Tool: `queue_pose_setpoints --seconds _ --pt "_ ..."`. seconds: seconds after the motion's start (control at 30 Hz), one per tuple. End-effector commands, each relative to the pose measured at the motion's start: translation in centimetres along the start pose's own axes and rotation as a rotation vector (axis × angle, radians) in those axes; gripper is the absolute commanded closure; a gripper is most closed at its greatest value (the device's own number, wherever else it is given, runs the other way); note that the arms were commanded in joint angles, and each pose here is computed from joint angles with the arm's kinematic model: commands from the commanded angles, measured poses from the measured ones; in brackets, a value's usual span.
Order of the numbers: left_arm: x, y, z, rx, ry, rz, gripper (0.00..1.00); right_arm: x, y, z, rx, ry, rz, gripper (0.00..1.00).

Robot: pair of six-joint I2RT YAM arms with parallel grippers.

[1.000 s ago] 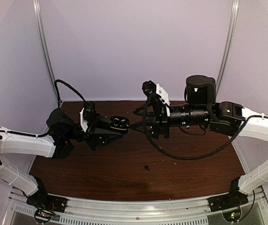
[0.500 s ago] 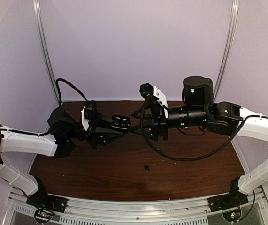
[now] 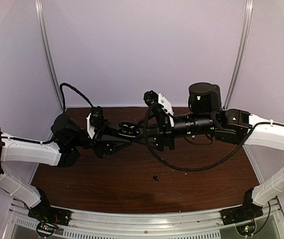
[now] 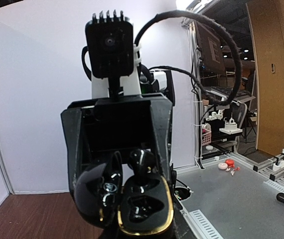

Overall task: Insert the wireless bluetooth earbuds into the charging case
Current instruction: Adjust the right earbud in the right side groove of the charging case.

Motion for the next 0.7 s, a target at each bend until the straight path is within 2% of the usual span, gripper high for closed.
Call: queue_pose_setpoints --seconds 0.0,0.33,0.67 --pt "-0.3 0.1 -1.3 -0.036 0.049 0.031 1.0 0.2 0.0 -1.5 -0.043 -0.015 -0.026 0.43" --pt "-0.5 0.2 -1.3 -0.041 0.012 0.079 1.0 1.7 -2.0 -0.1 0.014 -0.089 -0.072 0.38" --pt "-0.9 0.3 -1.0 -0.032 -0.011 0.14 1.0 1.2 -2.4 -0.5 0.017 -0.088 -0.045 0.39"
Point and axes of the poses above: each gripper's point midway between its finger pads, its own y axis out along the fingers, its own x axis along the line the jaws close on, z = x × y, the point moved 4 cm from there along -y, back along the fingers, and after that the axes turned 1 degree about y, right-handed, at the moved point
